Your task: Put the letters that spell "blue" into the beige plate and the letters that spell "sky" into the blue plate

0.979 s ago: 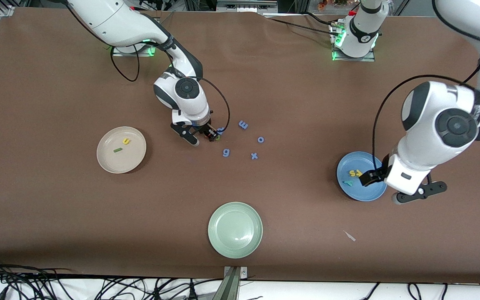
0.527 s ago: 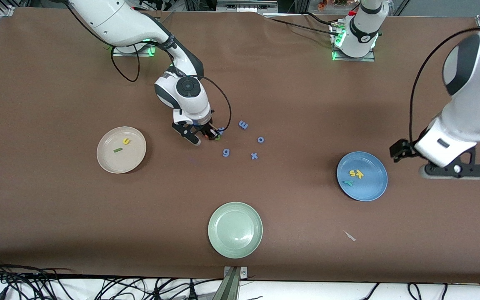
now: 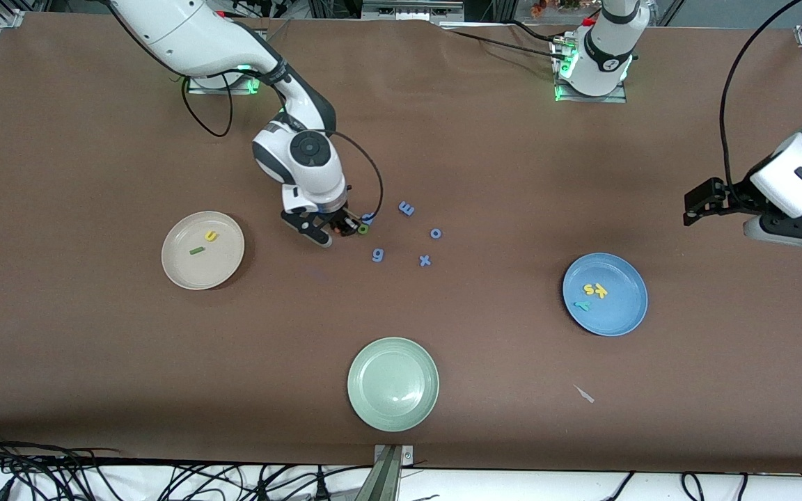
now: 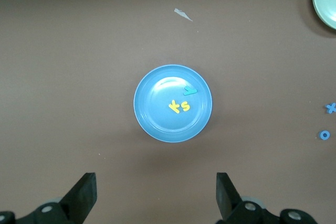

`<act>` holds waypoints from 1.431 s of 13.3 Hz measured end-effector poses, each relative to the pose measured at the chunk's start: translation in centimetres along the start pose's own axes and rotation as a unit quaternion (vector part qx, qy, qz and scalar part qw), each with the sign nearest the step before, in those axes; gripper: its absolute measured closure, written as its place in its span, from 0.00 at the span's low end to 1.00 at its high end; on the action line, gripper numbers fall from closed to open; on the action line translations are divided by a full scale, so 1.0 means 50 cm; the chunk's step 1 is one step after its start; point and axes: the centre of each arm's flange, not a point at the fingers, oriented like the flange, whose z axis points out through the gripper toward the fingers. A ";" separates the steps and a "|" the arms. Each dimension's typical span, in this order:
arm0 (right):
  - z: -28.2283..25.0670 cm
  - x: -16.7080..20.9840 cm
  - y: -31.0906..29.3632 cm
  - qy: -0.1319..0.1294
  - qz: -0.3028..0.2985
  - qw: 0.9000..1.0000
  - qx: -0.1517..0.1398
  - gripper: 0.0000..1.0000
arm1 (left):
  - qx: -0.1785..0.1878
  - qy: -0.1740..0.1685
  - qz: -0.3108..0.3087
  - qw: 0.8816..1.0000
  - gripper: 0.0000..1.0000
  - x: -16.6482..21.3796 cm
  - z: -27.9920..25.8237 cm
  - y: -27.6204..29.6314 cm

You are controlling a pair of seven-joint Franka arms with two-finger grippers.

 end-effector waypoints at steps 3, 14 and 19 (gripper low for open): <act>-0.037 0.100 0.063 0.006 -0.095 0.994 -0.047 0.70 | 0.039 0.002 0.008 0.999 0.00 -0.024 -0.008 0.012; -0.065 0.336 0.360 -0.016 -0.315 0.942 -0.119 0.51 | 0.029 -0.021 -0.022 0.999 0.00 -0.036 -0.001 0.026; -0.078 0.272 0.289 -0.043 -0.241 0.967 -0.064 0.36 | 0.029 -0.022 -0.023 0.999 0.00 -0.036 -0.001 0.027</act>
